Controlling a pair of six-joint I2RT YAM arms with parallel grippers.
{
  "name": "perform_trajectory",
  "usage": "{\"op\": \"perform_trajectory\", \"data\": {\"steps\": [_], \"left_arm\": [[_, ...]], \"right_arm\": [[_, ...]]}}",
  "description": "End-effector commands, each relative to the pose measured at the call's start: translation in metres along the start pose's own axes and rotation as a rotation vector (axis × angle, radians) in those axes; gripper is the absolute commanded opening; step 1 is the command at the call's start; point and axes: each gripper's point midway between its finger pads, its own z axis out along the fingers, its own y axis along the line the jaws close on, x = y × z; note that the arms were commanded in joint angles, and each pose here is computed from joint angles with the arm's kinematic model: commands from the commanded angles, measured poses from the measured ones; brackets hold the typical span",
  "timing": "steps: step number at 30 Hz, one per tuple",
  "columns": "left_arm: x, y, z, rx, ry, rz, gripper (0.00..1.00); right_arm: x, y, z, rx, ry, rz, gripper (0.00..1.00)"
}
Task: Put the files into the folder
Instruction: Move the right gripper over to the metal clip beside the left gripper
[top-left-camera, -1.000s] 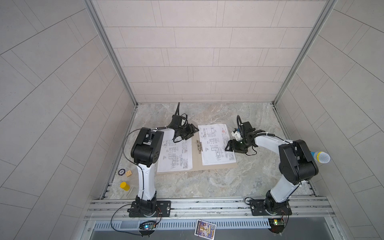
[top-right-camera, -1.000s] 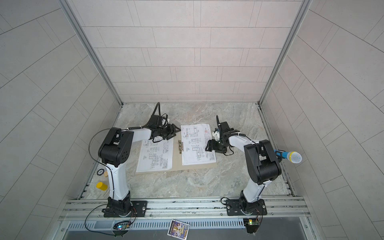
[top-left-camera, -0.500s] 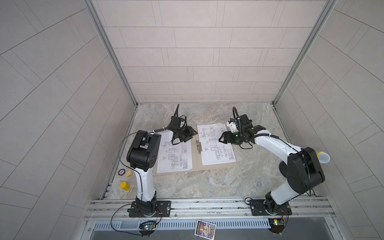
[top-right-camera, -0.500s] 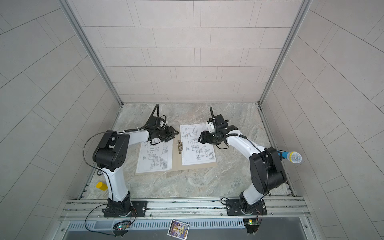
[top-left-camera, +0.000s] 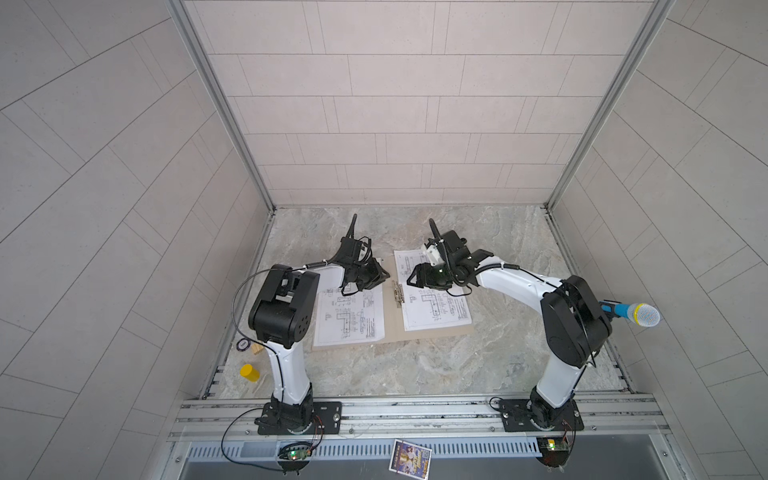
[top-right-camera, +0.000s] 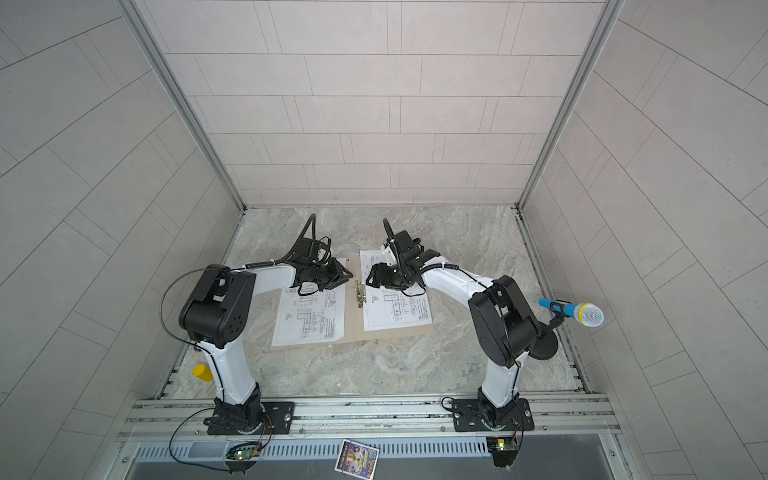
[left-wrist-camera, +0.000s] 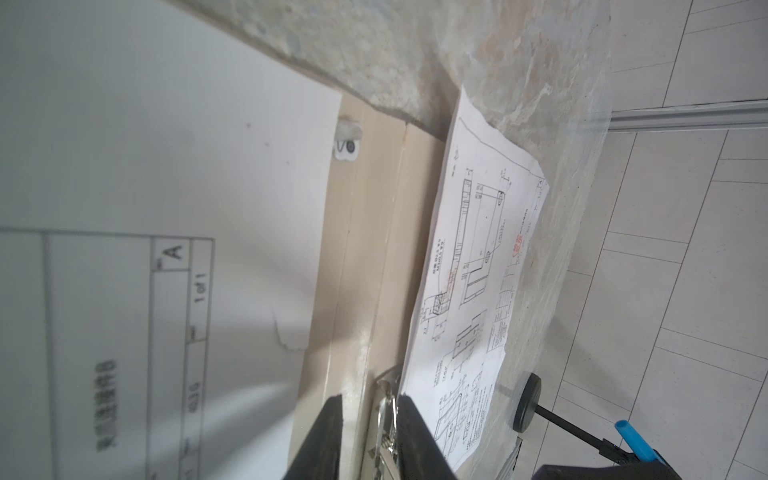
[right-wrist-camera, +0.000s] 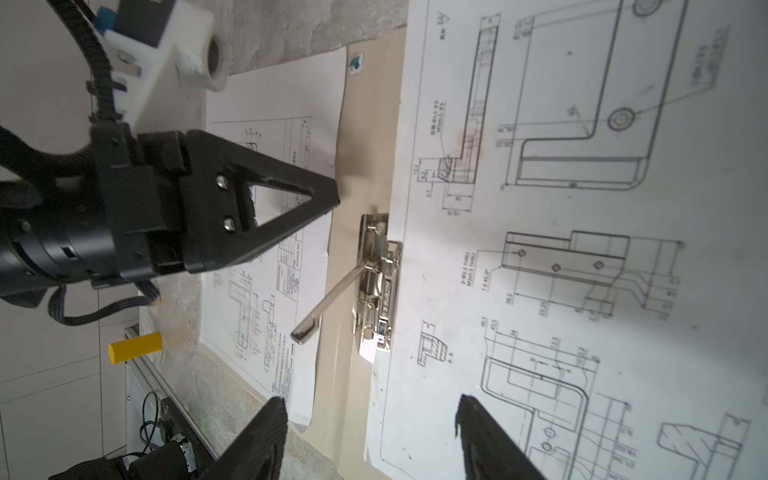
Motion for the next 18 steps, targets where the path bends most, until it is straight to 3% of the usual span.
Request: {"op": "perform_trajectory", "data": {"steps": [1, 9, 18], "left_arm": [[0.004, -0.005, -0.001, 0.008, 0.001, 0.005, 0.29], [0.014, -0.01, 0.011, 0.009, 0.034, 0.006, 0.26], [0.017, -0.004, 0.015, -0.007, 0.037, -0.009, 0.24]], "right_arm": [[-0.006, 0.016, 0.008, -0.015, -0.005, 0.016, 0.64], [-0.003, 0.016, 0.02, -0.007, 0.015, 0.059, 0.56], [0.005, 0.014, 0.033, 0.008, 0.054, 0.064, 0.54]]}}
